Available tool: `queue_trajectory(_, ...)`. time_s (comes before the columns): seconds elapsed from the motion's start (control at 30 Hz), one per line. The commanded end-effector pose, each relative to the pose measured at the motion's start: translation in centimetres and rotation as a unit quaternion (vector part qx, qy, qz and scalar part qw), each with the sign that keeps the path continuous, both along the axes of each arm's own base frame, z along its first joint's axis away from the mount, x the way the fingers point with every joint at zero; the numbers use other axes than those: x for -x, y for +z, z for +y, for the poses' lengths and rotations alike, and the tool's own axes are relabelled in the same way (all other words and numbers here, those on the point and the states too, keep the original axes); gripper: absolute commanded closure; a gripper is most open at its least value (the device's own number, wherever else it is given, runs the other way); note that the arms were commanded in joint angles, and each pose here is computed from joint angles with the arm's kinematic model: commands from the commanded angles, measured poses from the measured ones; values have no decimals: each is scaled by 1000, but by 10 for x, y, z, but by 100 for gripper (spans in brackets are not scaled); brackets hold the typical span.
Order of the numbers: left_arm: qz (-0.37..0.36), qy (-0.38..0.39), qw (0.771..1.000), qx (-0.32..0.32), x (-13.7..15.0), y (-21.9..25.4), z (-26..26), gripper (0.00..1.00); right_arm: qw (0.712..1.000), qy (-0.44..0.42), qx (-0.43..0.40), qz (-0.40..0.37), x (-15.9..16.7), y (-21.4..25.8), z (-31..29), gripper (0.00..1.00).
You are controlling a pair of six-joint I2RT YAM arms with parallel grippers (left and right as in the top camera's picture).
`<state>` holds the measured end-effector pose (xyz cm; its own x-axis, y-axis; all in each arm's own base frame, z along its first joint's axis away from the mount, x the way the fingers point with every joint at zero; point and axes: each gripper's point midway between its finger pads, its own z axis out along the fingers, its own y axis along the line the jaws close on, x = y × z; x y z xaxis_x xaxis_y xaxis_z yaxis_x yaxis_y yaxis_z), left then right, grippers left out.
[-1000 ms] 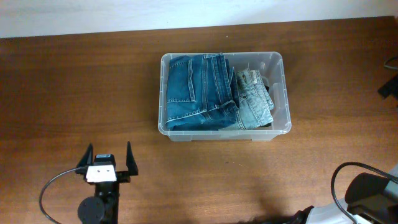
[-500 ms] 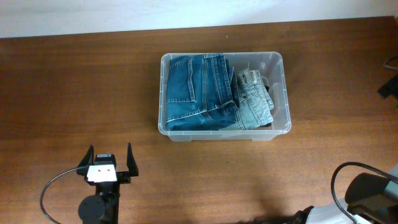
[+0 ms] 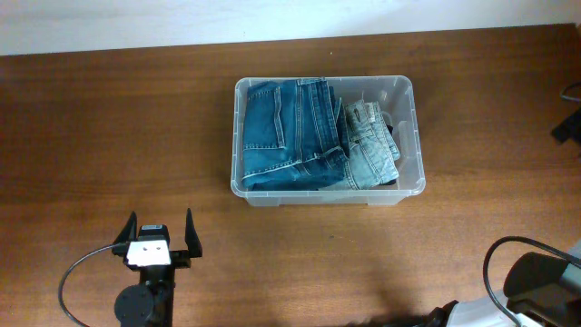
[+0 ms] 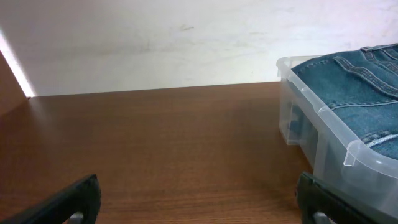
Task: Pack container
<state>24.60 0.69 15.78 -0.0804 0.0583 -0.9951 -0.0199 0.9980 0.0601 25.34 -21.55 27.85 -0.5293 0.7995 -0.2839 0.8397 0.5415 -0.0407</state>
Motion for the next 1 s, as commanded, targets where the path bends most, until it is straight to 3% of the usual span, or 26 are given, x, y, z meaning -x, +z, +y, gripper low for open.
queue_trajectory(0.0, 0, 6, 1000, -8, 0, -1, 3, 1, 1000, -8, 0, 1, 0, -2, -2, 2)
queue_trajectory(0.6, 0, 6, 1000, -8, 0, -1, 3, 1, 999, 5, 35, -11, 4, 16, 2, 2)
queue_trajectory(0.77, 0, 6, 1000, -8, 0, -1, 3, 1, 988, 23, 66, -140, -18, 57, 24, 1)
queue_trajectory(0.97, 0, 6, 1000, -8, 0, -1, 3, 1, 945, 119, 108, -285, -37, 90, 86, 2)
